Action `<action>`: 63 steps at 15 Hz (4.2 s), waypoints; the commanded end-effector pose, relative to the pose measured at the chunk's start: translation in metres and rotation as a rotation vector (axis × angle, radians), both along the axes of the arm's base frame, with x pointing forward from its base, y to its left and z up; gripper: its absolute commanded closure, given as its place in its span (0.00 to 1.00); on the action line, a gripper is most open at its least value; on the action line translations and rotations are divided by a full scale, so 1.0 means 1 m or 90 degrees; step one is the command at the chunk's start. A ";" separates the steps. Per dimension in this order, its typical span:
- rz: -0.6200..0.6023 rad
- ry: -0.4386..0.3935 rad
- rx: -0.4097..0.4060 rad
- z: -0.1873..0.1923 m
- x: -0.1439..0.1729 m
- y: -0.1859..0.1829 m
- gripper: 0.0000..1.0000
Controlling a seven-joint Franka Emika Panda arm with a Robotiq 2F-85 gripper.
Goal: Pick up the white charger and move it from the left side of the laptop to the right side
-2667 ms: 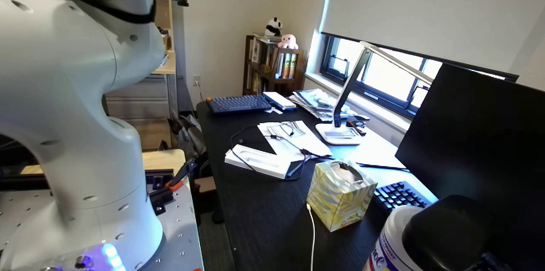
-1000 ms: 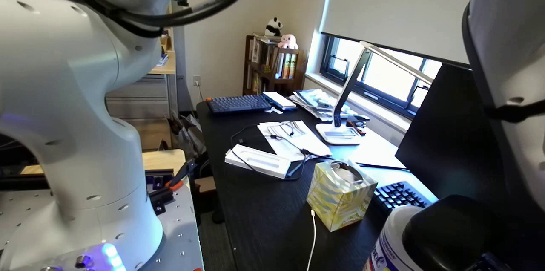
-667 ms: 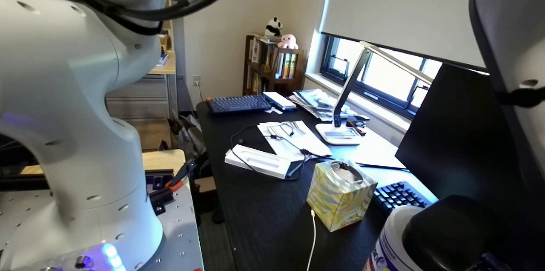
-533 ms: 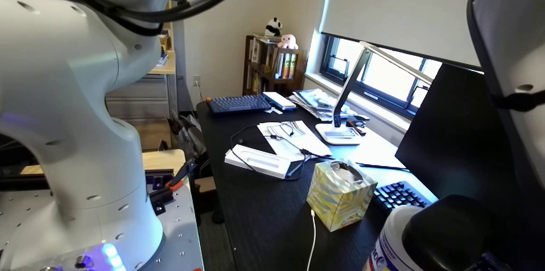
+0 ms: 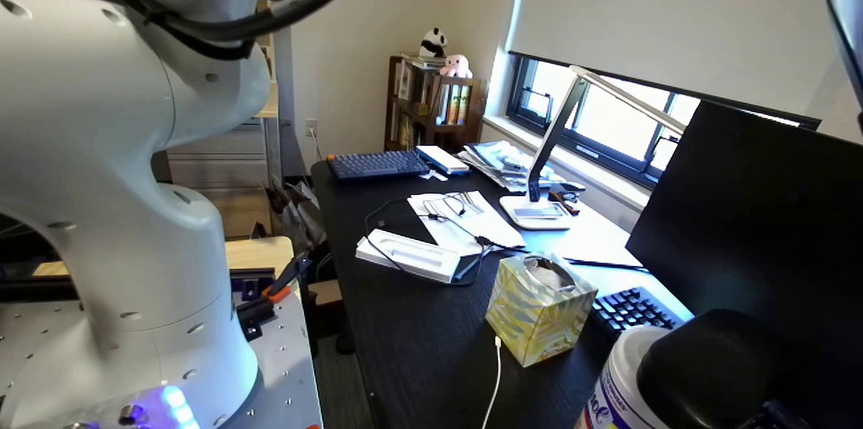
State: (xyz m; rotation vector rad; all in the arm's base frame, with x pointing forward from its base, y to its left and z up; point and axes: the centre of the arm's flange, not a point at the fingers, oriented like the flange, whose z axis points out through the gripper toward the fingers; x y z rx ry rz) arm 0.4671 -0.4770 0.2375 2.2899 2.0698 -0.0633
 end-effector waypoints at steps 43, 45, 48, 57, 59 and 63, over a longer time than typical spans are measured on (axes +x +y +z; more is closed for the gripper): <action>0.117 0.045 0.139 -0.089 -0.016 -0.037 0.00; 0.112 0.043 0.134 -0.075 -0.013 -0.041 0.00; 0.115 0.031 0.132 -0.038 -0.007 -0.044 0.00; 0.176 -0.005 0.112 0.145 -0.005 -0.018 0.00; 0.211 -0.010 0.113 0.181 -0.002 -0.003 0.00; 0.309 -0.004 0.093 0.225 0.021 0.046 0.00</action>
